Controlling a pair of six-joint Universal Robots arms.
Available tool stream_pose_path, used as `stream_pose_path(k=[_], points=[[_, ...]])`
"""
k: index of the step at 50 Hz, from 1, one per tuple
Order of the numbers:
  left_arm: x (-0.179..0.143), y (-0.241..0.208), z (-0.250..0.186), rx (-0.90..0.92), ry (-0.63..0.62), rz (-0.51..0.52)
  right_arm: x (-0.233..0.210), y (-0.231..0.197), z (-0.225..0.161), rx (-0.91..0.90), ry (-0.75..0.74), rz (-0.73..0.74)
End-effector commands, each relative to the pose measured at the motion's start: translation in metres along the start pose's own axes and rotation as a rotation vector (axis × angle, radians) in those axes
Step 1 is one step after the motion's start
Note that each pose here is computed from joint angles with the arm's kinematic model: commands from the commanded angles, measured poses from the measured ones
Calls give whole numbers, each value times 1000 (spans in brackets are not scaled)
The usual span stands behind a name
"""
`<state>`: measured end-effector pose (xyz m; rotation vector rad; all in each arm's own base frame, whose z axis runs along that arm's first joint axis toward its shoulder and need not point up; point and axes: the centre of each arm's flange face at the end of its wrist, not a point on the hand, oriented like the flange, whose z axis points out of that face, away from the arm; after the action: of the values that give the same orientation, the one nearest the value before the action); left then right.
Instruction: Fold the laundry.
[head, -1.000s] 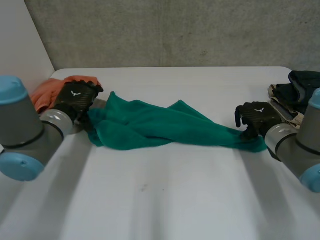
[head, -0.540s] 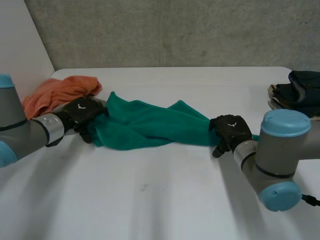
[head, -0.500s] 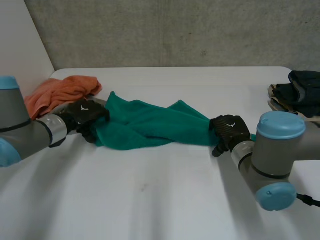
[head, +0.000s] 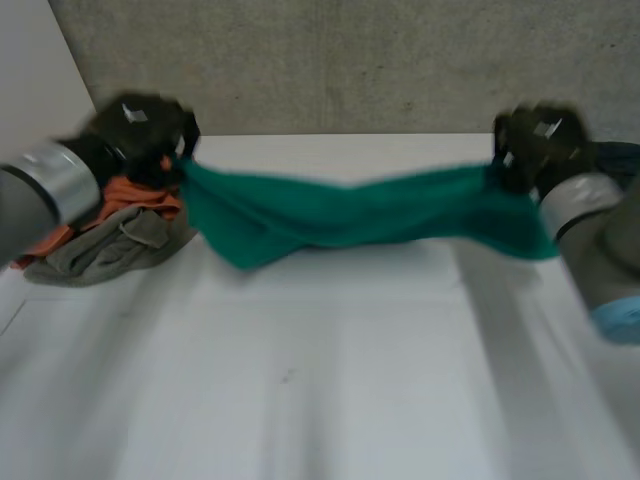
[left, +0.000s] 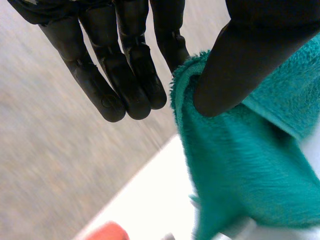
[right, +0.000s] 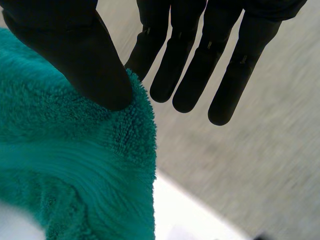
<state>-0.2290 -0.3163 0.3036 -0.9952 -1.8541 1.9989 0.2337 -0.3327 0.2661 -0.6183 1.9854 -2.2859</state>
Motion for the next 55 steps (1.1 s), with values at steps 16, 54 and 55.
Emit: stream_pose_path(k=[16, 54, 55], points=[[67, -35, -27, 97, 52, -128, -46, 5, 99, 93, -98, 47], [114, -90, -25, 149, 53, -85, -125, 96, -98, -464, -195, 475], [114, -91, -25, 149, 51, -85, -128, 98, -97, -457, -175, 476]])
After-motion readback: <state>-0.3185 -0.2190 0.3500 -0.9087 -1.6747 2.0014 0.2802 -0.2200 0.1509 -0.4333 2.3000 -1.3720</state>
